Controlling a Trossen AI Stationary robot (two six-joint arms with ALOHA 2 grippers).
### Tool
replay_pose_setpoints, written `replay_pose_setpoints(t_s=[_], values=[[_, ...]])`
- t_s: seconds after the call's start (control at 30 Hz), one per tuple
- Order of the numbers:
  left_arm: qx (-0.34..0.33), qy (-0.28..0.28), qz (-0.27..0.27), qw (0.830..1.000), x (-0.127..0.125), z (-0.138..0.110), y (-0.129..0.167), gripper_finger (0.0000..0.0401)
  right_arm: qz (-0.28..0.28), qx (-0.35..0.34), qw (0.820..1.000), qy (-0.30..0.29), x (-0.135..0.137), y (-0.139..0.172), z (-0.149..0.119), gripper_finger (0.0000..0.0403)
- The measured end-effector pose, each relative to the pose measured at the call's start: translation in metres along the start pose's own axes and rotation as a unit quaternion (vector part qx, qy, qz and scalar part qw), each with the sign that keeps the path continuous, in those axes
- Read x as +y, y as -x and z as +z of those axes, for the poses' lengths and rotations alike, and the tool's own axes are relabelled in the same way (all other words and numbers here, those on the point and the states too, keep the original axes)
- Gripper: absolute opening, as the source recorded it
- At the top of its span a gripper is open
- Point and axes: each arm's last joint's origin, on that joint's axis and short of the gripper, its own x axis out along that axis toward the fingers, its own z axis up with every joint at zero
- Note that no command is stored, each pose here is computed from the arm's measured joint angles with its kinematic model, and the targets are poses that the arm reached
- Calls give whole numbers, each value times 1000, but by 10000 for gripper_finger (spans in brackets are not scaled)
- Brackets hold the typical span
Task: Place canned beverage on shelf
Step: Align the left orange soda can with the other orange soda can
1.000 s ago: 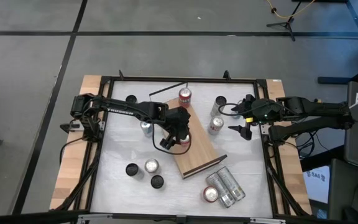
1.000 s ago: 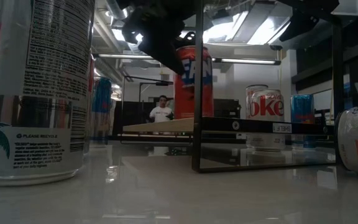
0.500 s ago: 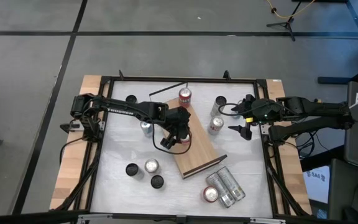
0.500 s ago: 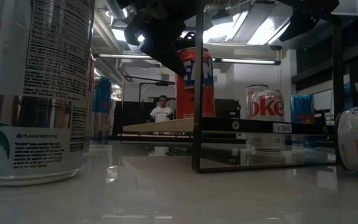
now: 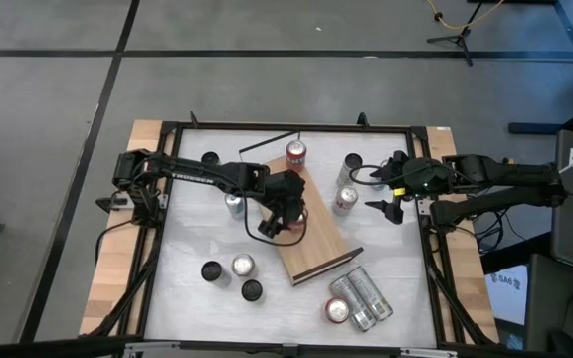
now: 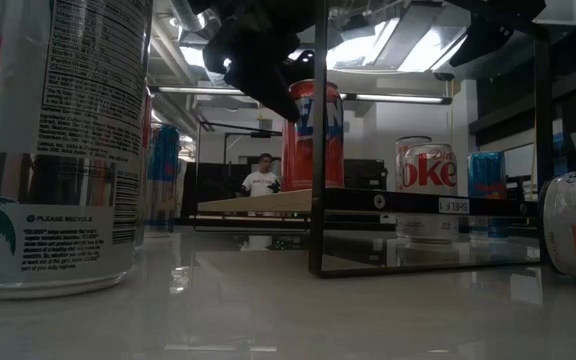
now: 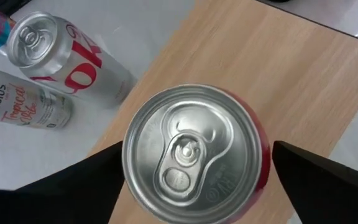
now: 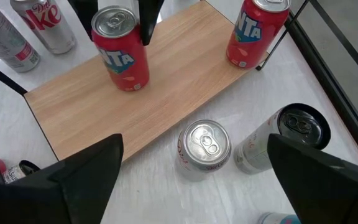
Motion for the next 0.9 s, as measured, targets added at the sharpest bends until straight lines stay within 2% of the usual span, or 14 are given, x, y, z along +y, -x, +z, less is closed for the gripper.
replay_pose_setpoints(t_s=[0.2, 0.4, 0.77, 0.9], values=[[1, 26, 36, 999, 3, 8, 5, 391, 0, 0, 1000, 0, 0, 0, 0, 392], [-17, 79, 78, 994, 10, 23, 18, 391, 0, 0, 1000, 0, 0, 0, 0, 392], [-76, 137, 90, 984, 13, 53, 42, 391, 0, 0, 1000, 0, 0, 0, 0, 392], [-87, 134, 87, 983, 9, 59, 45, 391, 0, 0, 1000, 0, 0, 0, 0, 392]])
